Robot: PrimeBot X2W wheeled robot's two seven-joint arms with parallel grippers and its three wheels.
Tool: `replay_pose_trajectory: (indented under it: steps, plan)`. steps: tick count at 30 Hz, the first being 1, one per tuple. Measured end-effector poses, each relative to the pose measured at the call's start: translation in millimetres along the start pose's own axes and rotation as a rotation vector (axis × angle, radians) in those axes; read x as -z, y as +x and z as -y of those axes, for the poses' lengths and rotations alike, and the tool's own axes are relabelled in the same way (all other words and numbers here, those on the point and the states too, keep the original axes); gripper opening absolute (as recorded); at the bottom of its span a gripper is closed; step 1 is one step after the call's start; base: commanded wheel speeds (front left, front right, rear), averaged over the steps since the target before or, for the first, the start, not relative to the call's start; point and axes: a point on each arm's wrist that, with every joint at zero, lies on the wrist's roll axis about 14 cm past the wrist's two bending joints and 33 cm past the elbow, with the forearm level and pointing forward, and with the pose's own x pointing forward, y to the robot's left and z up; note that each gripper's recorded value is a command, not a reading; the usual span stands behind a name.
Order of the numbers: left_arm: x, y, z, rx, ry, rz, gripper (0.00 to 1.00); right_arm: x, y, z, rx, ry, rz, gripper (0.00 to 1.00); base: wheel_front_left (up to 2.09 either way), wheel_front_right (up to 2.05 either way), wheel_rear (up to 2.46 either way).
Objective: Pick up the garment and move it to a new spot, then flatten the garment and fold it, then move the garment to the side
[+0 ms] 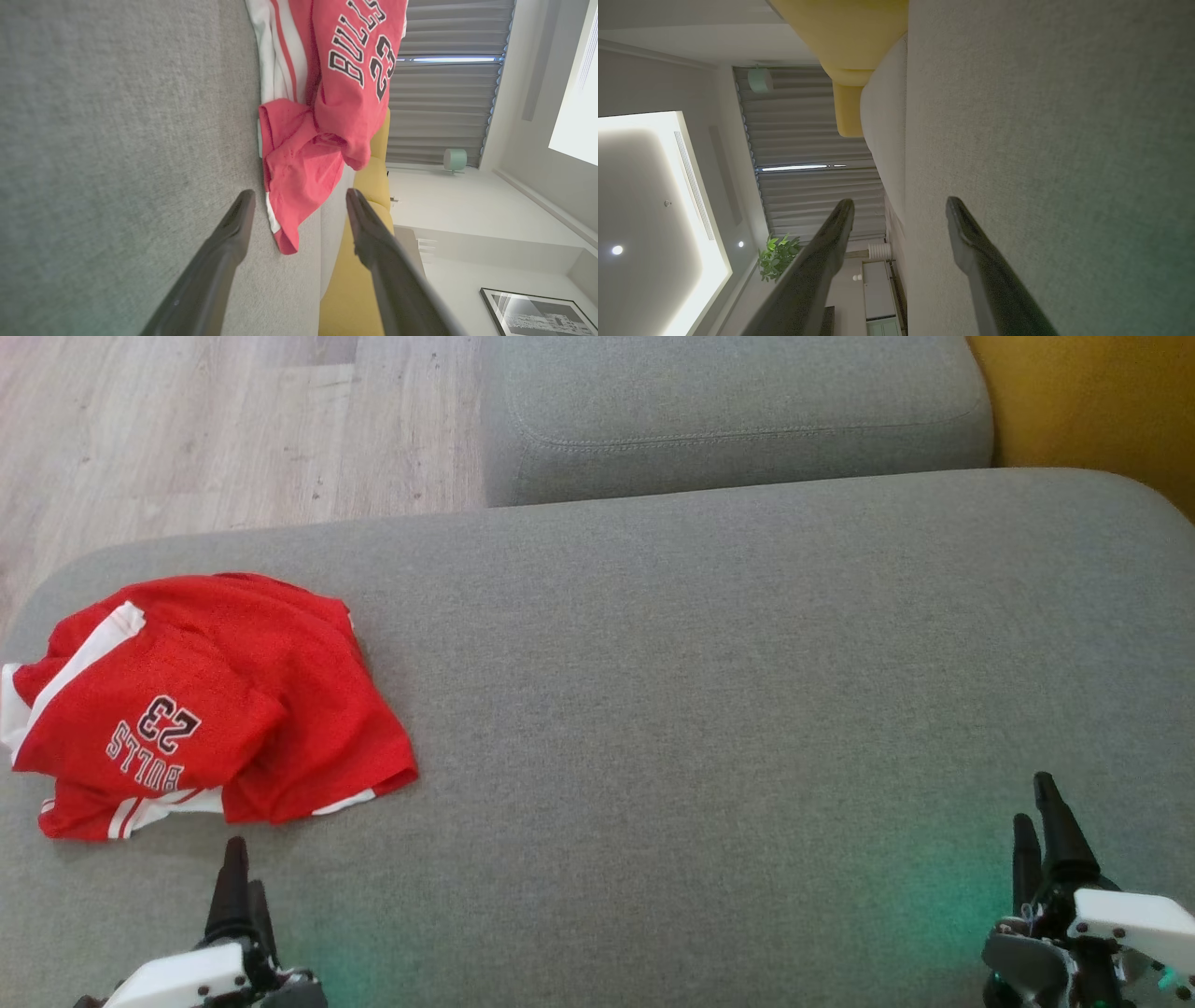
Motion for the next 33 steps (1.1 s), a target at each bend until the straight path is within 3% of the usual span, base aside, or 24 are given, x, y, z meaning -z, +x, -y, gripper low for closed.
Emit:
replay_pose_trajectory:
  steps: [15,33]
  plan:
    - [-6,0,7,0.018,0.071,0.037,1.0,-1,0,-6,-0.012,-0.175,0.016,1.0,0.0,0.0,0.0]
    - [-19,0,45,0.124,0.304,0.111,1.0,13,4,-53,-0.156,-0.595,0.023,1.0,0.0,0.0,0.0]
